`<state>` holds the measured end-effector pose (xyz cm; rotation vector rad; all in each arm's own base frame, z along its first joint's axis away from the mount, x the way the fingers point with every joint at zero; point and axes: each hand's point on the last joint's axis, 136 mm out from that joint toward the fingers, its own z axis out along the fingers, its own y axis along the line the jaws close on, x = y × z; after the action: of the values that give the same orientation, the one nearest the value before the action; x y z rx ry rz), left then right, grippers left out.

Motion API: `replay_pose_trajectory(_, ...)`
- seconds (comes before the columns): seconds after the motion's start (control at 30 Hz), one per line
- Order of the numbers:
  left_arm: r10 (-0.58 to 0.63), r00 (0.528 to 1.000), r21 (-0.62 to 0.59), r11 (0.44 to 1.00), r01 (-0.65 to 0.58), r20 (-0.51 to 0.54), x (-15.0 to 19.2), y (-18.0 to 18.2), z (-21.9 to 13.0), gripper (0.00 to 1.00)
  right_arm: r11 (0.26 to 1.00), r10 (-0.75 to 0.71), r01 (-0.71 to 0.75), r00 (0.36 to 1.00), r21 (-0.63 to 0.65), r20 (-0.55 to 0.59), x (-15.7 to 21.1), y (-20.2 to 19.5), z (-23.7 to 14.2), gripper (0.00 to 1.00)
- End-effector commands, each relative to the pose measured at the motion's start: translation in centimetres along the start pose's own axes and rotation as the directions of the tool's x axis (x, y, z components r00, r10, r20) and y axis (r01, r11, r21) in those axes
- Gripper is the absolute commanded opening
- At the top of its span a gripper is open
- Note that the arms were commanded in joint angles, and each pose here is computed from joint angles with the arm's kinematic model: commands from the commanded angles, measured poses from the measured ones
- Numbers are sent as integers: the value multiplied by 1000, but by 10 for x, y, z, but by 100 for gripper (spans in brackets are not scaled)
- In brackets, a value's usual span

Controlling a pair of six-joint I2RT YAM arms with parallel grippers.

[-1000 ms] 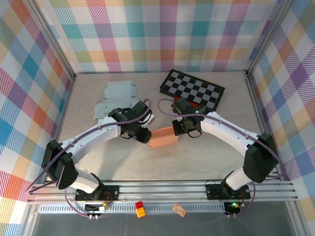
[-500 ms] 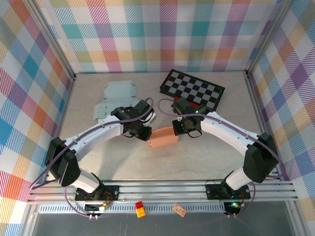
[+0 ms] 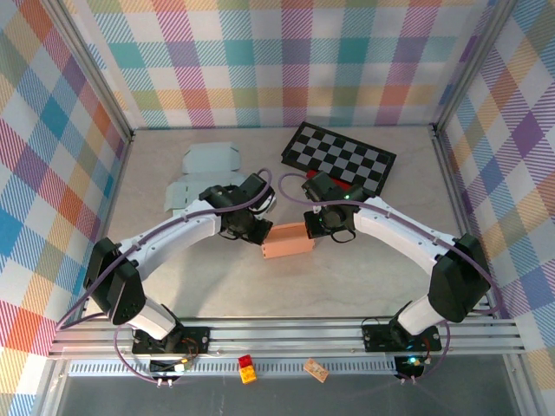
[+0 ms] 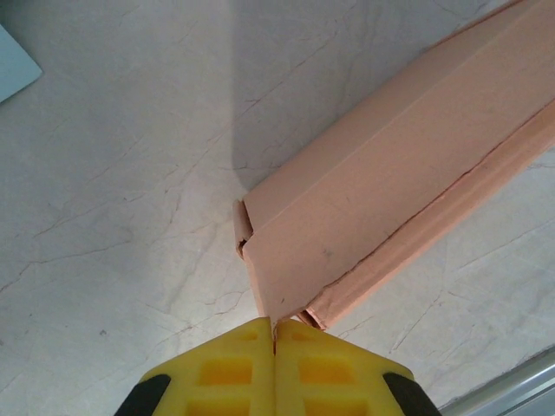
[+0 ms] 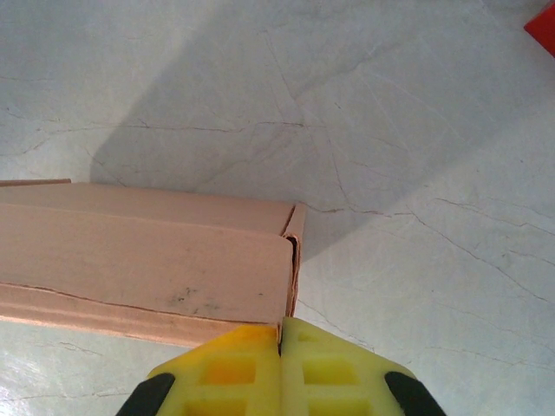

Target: Fold the paper box

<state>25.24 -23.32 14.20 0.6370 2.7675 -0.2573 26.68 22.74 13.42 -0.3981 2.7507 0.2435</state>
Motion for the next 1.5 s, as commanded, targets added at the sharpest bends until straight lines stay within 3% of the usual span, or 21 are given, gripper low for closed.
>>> replay_pose_trajectory(0.0, -84, 996, 8, 996, 84, -9, -3, -7, -2, 0, 998, 61, -62, 997, -14, -45, 14, 4, 2, 0)
replay_pose_trajectory(0.43, -297, 955, 45, 954, 297, -16, -15, -17, -4, 0, 993, 118, -118, 992, 8, -33, 16, 7, 3, 0)
replay_pose_trajectory(1.47, -368, 910, 73, 919, 387, -191, -6, -22, -4, 0, 996, 94, -94, 994, 11, -52, 18, 9, 8, 0)
